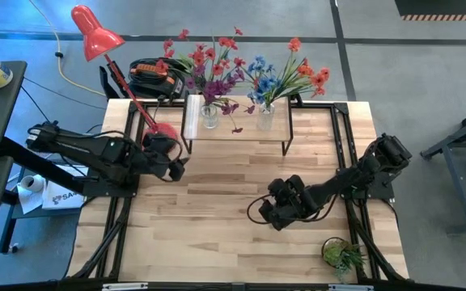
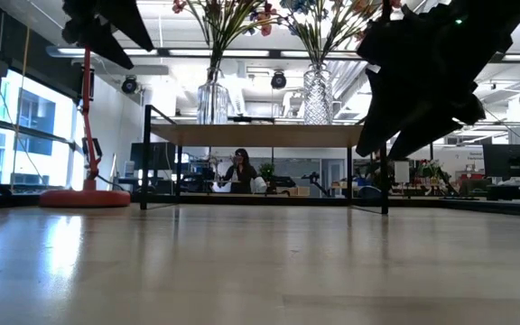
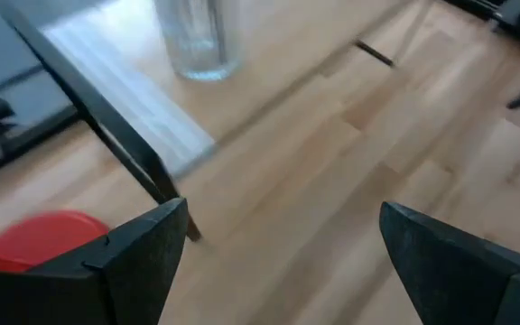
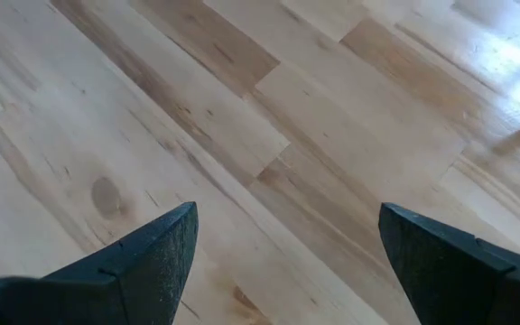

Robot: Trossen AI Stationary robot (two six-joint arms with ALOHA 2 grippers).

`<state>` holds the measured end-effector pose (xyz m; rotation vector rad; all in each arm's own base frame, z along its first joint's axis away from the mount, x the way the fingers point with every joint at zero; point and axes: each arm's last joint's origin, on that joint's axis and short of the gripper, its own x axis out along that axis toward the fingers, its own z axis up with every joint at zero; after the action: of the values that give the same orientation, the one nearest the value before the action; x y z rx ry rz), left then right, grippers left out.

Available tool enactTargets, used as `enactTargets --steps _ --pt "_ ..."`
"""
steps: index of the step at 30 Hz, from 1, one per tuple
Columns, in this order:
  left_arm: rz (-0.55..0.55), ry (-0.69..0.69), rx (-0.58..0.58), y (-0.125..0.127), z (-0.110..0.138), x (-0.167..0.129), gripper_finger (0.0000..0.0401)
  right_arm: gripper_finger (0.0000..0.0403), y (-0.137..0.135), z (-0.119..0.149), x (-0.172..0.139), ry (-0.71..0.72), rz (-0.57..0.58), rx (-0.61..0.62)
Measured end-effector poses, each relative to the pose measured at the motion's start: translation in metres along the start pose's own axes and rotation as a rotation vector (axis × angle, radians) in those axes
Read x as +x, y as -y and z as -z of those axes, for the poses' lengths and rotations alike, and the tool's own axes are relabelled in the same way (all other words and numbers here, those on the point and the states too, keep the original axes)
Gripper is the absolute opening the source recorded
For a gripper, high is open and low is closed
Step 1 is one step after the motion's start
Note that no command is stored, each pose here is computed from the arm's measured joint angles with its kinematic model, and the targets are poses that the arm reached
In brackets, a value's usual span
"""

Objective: Pick and place flowers into a vace then onto a shelf
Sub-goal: Return to Home Position

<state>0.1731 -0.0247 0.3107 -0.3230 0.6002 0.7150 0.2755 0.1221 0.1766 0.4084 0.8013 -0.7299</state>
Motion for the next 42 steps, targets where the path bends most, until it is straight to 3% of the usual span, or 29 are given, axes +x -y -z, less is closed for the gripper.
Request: enactTargets --steps 4,10,13,15,17,19,21,23,26,29,33,37,39,42 --pt "0.094 -0.006 -0.015 0.012 0.014 -0.004 0.0397 0.0334 -0.001 0.001 -0.001 -0.003 -0.009 -0.009" --pt "0.381 -0.01 -0.043 0.042 0.052 -0.001 0.0397 0.0334 -0.011 0.001 -0.003 -0.034 -0.123 -0.086" --pt "0.425 -0.067 -0.048 0.043 0.064 -0.002 0.0397 0.0334 -0.017 -0.005 -0.005 -0.065 -0.174 -0.13" --pt "0.447 -0.13 -0.139 0.044 0.067 -0.004 0.0397 0.0334 -0.02 -0.012 -0.007 -0.075 -0.197 -0.137" --pt "0.472 -0.144 -0.196 0.047 0.068 -0.007 0.0397 0.0334 -0.024 -0.02 -0.009 -0.093 -0.222 -0.051" --pt "0.529 -0.113 -0.146 0.051 0.067 -0.011 0.0397 0.0334 -0.03 -0.03 -0.014 -0.066 -0.247 -0.009" --pt "0.613 -0.074 -0.117 0.056 0.062 -0.016 0.0397 0.0334 -0.038 -0.041 -0.022 -0.008 -0.292 -0.042" --pt "0.737 -0.006 -0.054 0.062 0.053 -0.023 0.0397 0.0334 -0.049 -0.053 -0.034 0.02 -0.389 -0.108" --pt "0.941 0.126 0.083 0.071 0.042 -0.034 0.0397 0.0334 -0.059 -0.07 -0.048 -0.007 -0.632 -0.268" --pt "1.089 0.245 0.22 0.076 0.035 -0.043 0.0397 0.0334 -0.055 -0.075 -0.04 -0.081 -0.804 -0.384" --pt "1.135 0.291 0.237 0.073 0.044 -0.027 0.0397 0.0334 -0.033 -0.071 -0.004 -0.174 -0.951 -0.334" --pt "1.187 0.36 0.194 0.057 0.057 -0.004 0.0397 0.0334 -0.013 -0.068 0.003 -0.037 -1.2 -0.23" --pt "1.224 0.443 0.157 0.045 0.055 0.002 0.0397 0.0334 0.002 -0.062 0.0 0.038 -1.267 -0.185" --pt "1.189 0.47 0.144 0.022 0.054 0.011 0.0397 0.0334 0.026 -0.054 -0.009 0.134 -1.3 -0.129"
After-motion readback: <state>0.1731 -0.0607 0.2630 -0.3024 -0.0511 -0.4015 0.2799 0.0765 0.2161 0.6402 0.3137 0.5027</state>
